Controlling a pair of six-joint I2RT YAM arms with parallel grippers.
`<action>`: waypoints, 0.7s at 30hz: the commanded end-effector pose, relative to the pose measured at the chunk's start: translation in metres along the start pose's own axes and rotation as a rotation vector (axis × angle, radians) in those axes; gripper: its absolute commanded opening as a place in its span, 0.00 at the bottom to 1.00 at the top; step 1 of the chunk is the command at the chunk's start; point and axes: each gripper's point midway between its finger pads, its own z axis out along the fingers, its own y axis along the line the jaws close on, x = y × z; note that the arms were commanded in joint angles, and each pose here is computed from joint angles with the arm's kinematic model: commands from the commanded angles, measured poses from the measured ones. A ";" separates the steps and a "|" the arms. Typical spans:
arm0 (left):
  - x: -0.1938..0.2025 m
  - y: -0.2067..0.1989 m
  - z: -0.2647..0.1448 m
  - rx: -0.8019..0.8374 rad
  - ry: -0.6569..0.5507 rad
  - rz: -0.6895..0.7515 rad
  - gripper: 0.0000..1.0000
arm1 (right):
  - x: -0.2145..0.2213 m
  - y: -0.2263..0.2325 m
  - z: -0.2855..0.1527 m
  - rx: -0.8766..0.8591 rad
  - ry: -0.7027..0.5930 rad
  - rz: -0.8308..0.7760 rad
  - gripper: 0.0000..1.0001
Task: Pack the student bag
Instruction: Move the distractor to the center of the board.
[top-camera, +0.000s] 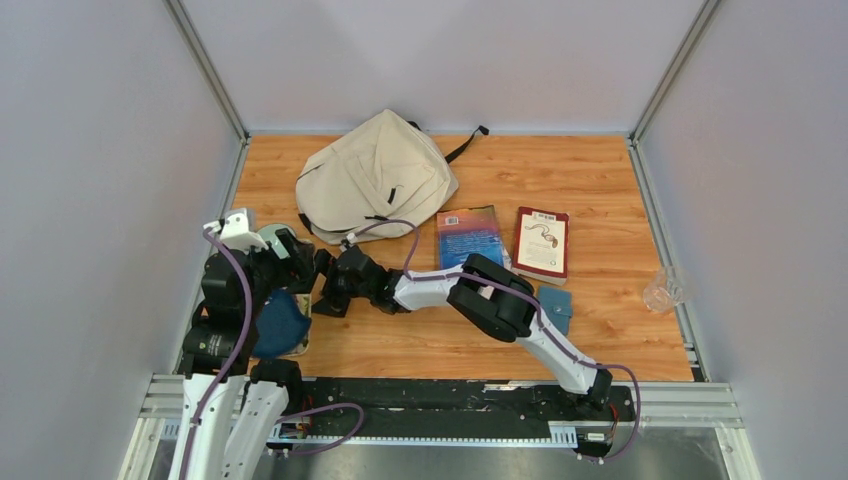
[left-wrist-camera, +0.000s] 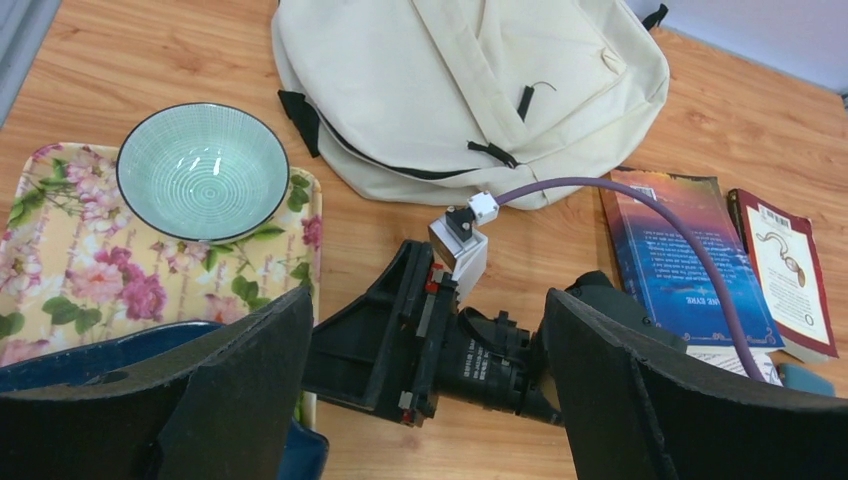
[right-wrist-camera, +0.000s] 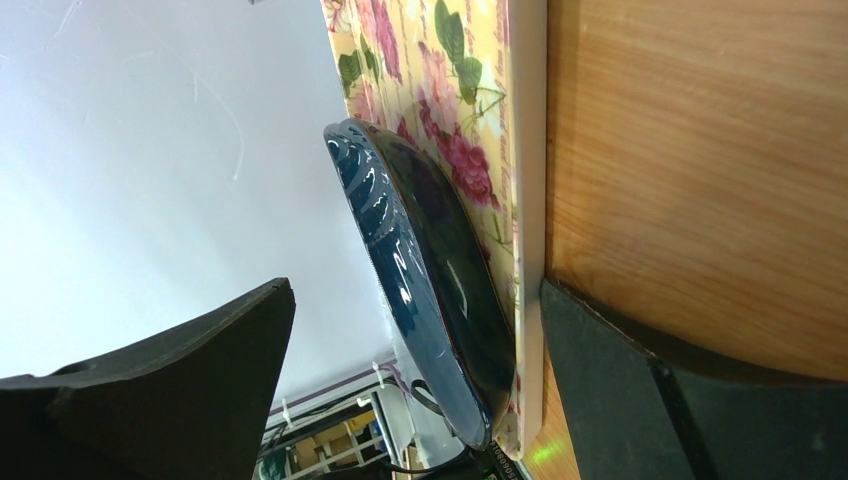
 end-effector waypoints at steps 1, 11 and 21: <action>-0.017 -0.006 -0.006 0.020 -0.041 0.018 0.93 | 0.011 0.009 0.009 -0.014 0.013 0.015 0.99; -0.013 -0.012 -0.005 0.056 -0.037 0.023 0.94 | 0.043 0.011 0.016 -0.031 0.097 -0.069 0.99; -0.004 -0.010 -0.003 0.059 -0.022 0.021 0.94 | 0.056 0.016 0.027 -0.051 0.158 -0.116 0.99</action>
